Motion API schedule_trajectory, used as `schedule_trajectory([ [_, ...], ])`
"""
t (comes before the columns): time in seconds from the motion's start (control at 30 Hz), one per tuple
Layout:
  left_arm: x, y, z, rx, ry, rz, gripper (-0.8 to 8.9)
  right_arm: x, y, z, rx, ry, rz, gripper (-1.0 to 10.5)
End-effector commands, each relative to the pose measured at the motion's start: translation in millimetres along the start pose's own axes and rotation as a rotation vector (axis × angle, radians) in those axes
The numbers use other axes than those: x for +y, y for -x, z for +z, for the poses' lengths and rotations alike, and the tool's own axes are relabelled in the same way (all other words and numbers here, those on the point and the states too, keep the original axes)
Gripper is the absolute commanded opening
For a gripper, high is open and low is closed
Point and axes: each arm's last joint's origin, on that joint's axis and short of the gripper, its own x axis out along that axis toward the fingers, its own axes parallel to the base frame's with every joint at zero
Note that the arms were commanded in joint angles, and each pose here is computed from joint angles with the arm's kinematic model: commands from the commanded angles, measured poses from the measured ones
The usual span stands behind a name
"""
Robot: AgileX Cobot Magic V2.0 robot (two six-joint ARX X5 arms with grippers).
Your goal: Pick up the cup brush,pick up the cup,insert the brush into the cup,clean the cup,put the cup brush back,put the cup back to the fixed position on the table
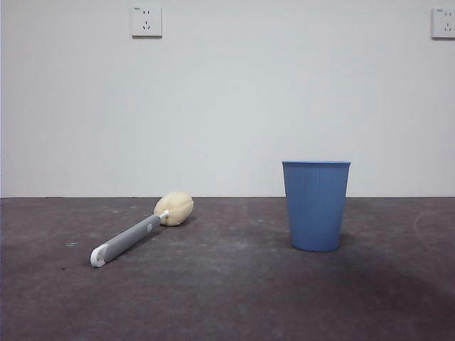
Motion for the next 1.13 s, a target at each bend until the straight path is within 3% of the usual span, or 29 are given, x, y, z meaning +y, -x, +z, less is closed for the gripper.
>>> schedule_trajectory([
  [0.03, -5.3, 4.1, 14.5, 0.013, 0.016, -0.027, -0.08, 8.5, 2.4, 17.5, 0.038, 0.002, 0.033, -0.1],
  [0.23, -17.8, 10.3, 46.2, 0.118, -0.002, -0.115, -0.08, 26.5, 6.3, 52.9, 0.231, 0.107, 0.114, -0.1],
  [0.43, -28.2, 14.1, 70.8, 0.302, -0.072, -0.214, -0.08, 42.9, 9.5, 83.5, 0.451, 0.206, 0.239, -0.1],
  [0.57, -34.4, 18.4, 82.1, 0.419, -0.102, -0.300, -0.08, 48.5, 11.8, 95.3, 0.588, 0.248, 0.263, -0.1],
  [0.8, -41.2, 26.3, 94.6, 0.561, -0.114, -0.383, -0.08, 52.6, 14.5, 98.3, 0.769, 0.255, 0.283, -0.1],
  [1.03, -41.6, 28.6, 93.8, 0.604, -0.105, -0.384, 0.02, 52.7, 15.0, 96.3, 0.803, 0.248, 0.286, 0.1],
  [1.1, -41.4, 28.5, 93.7, 0.606, -0.104, -0.378, 0.58, 52.6, 14.9, 96.4, 0.803, 0.248, 0.285, 1.0],
  [1.13, -41.1, 28.2, 93.7, 0.608, -0.104, -0.368, 1.58, 52.6, 15.0, 96.3, 0.804, 0.244, 0.283, 2.1],
])
